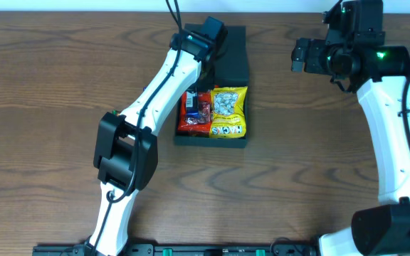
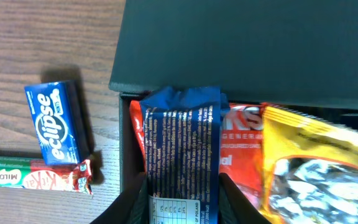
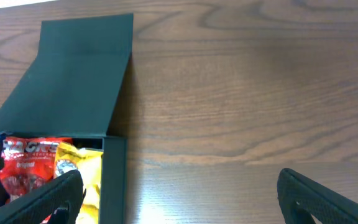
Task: Pack container
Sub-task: 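Carry the white-and-blue bar into the box's left side and release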
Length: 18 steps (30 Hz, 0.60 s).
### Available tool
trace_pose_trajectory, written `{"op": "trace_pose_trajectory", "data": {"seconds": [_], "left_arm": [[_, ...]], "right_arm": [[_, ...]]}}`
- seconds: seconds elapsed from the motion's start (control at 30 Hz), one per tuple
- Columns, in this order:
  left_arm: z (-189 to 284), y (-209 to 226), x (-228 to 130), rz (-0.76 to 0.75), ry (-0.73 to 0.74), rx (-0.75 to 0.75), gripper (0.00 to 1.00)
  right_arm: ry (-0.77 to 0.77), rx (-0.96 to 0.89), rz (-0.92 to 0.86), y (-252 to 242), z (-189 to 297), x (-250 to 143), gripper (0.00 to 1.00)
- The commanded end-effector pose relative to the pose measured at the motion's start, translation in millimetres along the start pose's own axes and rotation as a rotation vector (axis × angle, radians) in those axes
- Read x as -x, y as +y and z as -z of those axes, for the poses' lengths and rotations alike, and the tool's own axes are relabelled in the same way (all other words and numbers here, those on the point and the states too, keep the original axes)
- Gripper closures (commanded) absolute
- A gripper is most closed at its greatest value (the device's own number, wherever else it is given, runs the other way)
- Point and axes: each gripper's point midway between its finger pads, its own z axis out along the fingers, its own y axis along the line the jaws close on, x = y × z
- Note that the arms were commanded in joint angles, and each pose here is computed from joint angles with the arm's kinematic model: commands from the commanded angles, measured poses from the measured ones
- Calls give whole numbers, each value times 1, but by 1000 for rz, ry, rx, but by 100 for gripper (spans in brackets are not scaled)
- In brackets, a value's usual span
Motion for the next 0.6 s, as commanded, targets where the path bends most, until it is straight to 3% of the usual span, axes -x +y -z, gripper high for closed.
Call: {"op": "trace_pose_trajectory", "data": {"seconds": [0.0, 0.43, 0.5, 0.57], "left_arm": [[-16, 6, -6, 9, 20, 44, 94], [-31, 18, -16, -1, 38, 108, 94], [-31, 18, -16, 0, 37, 108, 86], [-31, 18, -16, 0, 37, 108, 67]], "right_arm": [[7, -10, -17, -5, 0, -1, 1], [25, -14, -18, -6, 0, -5, 1], [28, -14, -18, -6, 0, -6, 1], [31, -15, -18, -6, 0, -7, 1]]}}
